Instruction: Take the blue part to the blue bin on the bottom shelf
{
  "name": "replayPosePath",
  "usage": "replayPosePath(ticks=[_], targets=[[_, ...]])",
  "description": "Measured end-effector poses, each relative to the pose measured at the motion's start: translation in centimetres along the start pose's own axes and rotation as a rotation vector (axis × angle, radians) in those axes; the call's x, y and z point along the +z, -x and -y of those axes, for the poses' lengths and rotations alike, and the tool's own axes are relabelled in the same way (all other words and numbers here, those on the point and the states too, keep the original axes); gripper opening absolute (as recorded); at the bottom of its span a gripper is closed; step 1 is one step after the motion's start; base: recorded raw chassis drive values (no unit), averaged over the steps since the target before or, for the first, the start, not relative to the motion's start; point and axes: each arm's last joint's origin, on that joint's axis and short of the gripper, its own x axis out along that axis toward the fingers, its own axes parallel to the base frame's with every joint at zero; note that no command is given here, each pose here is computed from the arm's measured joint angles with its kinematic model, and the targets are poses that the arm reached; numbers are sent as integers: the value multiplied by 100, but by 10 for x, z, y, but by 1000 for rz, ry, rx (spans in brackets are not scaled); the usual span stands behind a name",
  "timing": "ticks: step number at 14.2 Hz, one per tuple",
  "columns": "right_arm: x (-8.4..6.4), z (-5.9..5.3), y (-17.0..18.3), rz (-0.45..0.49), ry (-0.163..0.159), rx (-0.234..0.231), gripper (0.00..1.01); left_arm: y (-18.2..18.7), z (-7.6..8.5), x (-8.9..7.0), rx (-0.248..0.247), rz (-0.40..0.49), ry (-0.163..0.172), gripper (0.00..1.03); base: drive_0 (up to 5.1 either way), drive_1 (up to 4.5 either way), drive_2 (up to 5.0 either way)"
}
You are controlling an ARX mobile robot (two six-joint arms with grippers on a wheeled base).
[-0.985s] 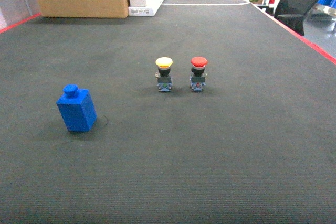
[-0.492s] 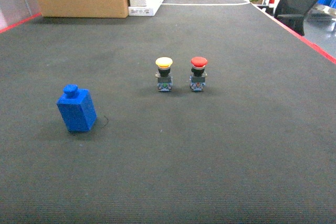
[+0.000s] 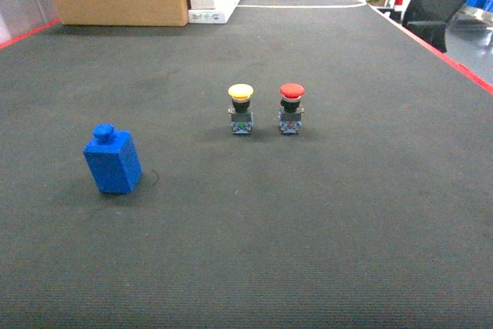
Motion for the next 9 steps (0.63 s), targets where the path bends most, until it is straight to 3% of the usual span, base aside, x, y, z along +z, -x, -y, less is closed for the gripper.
replayPosePath(ticks=[3,4,5,6,7,9], targets=[[0,0,0,0,0,0,98,0,0,0,0,0,0,98,0,0,0],[0,0,0,0,0,0,98,0,1,-3,75,-108,4,98,0,0,0],[0,0,0,0,0,1,98,-6,7,-1,174,-218,-20,98,0,0,0],[0,0,0,1,0,1,98,-13,10,-1,251,-229,-46,98,0,0,0],[0,0,0,-1,0,0,98,-23,15,1,277,-215,-54,98,0,0,0],[0,0,0,0,0,0,98,-49,29,11,179,-186,-34,98,0,0,0]])
